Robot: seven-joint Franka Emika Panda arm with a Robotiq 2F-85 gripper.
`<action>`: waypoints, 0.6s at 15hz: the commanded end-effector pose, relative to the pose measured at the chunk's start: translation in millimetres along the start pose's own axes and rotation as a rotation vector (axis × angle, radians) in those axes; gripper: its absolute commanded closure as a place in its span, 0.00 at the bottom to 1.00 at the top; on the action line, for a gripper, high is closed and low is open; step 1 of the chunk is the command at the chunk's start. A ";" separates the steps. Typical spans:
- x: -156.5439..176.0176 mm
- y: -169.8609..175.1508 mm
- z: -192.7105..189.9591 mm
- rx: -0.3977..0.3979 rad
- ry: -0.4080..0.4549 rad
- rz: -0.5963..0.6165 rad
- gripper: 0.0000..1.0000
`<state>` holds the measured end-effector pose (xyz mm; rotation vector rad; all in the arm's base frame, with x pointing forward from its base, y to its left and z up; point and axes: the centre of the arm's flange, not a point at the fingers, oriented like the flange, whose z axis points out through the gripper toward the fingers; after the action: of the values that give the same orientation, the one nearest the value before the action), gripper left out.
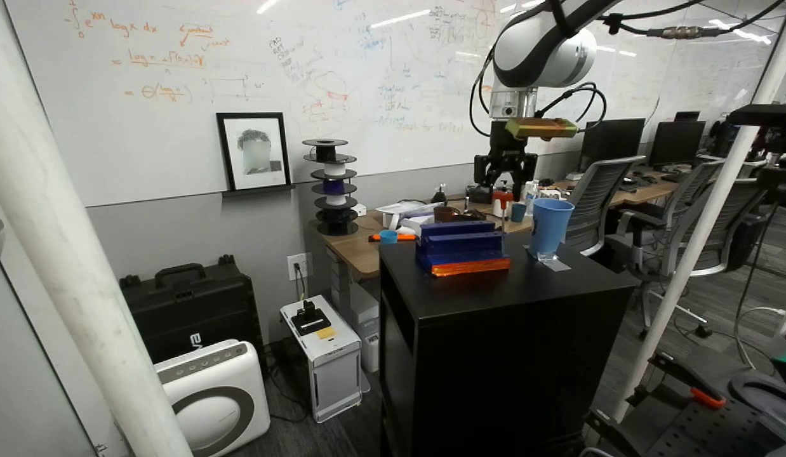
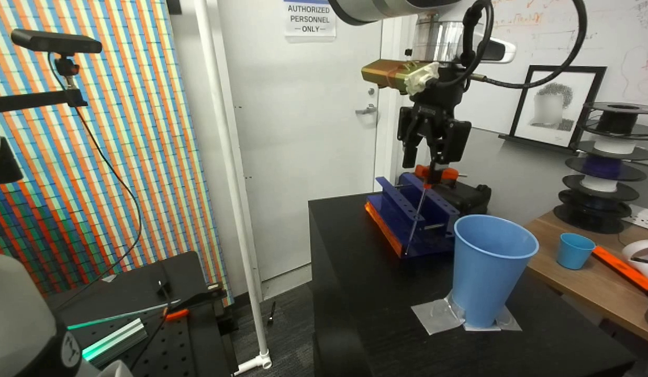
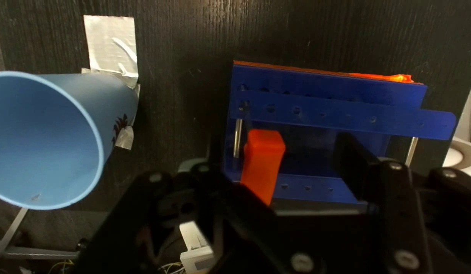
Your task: Remove the screwdriver from the object and put it in the cup
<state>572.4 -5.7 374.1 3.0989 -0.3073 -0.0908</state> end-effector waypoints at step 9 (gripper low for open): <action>-8.9 -3.0 -14.5 -0.008 0.018 -0.026 0.95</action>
<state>572.6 -7.6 369.3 3.0955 -0.3086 -0.1042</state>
